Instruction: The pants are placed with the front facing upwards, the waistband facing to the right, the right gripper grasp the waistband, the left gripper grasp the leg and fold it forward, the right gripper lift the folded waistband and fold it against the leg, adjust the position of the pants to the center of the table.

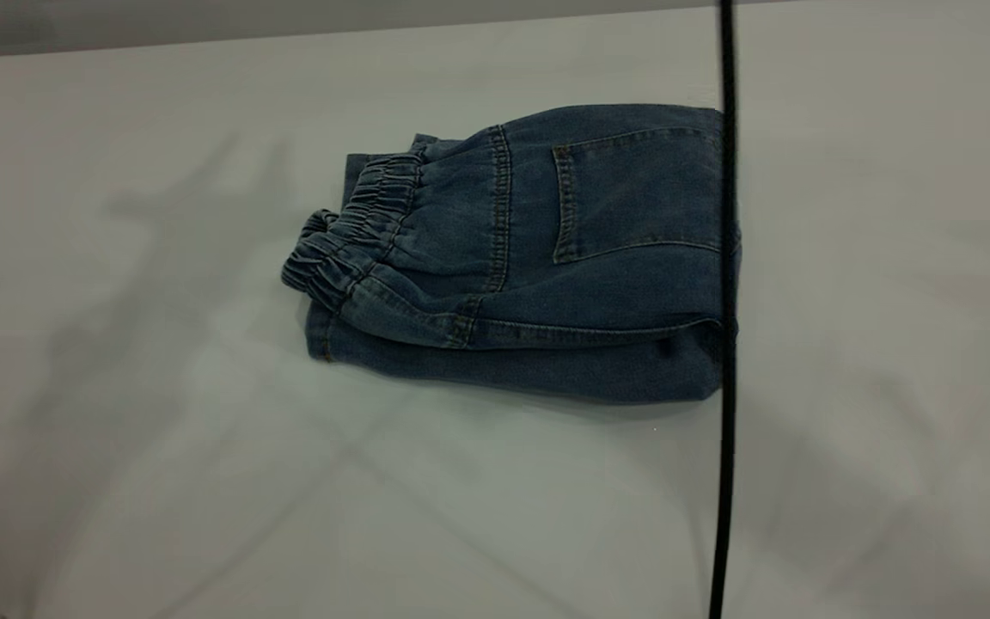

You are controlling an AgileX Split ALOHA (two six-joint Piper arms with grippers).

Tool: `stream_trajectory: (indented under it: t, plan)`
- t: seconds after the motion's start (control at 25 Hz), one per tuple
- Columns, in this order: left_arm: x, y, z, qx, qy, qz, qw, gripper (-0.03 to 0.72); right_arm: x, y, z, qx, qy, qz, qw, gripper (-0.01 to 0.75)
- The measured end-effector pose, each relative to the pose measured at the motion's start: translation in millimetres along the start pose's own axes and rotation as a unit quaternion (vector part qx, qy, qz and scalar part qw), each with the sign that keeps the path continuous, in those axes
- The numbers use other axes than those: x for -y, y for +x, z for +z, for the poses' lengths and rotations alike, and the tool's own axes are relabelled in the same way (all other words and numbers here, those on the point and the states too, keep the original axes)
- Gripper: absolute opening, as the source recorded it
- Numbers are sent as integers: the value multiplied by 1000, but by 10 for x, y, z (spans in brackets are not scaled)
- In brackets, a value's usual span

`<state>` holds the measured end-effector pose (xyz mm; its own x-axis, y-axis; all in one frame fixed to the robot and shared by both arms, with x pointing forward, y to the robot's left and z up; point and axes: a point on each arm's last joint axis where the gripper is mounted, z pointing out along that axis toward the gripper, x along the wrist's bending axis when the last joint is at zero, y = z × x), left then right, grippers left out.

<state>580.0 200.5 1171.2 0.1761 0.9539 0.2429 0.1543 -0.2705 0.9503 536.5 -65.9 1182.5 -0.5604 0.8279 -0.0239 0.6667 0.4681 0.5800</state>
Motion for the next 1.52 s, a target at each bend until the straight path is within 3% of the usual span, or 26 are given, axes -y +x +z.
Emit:
stream_trajectory:
  t: [0.36, 0.48, 0.84, 1.04, 1.16, 1.4, 1.52]
  plan:
    - [-362, -34, -538, 3, -54, 13, 998, 347, 757, -166, -1014, 29, -49, -14, 998, 436]
    - [-448, 24, -697, -4, -72, 26, 997, 347, 1054, -226, -1262, 43, -97, -18, 994, 436]
    - [-363, 60, -1105, 19, -105, 23, 994, 344, 2282, -372, -1637, 65, -185, 17, 980, 436]
    - [60, -98, -1257, 33, -43, 89, 995, 342, 2969, -390, -1500, 46, -217, 75, 972, 436]
    - [284, -223, -1424, 64, -29, 118, 991, 342, 3326, -378, -1350, 29, -235, 88, 968, 436]
    - [650, -354, -1808, 124, 27, 85, 988, 342, 3757, -364, -1171, 20, -237, 64, 969, 436]
    - [732, -340, -2024, 153, 61, 74, 984, 342, 3850, -317, -1127, -1, -206, 47, 977, 436]
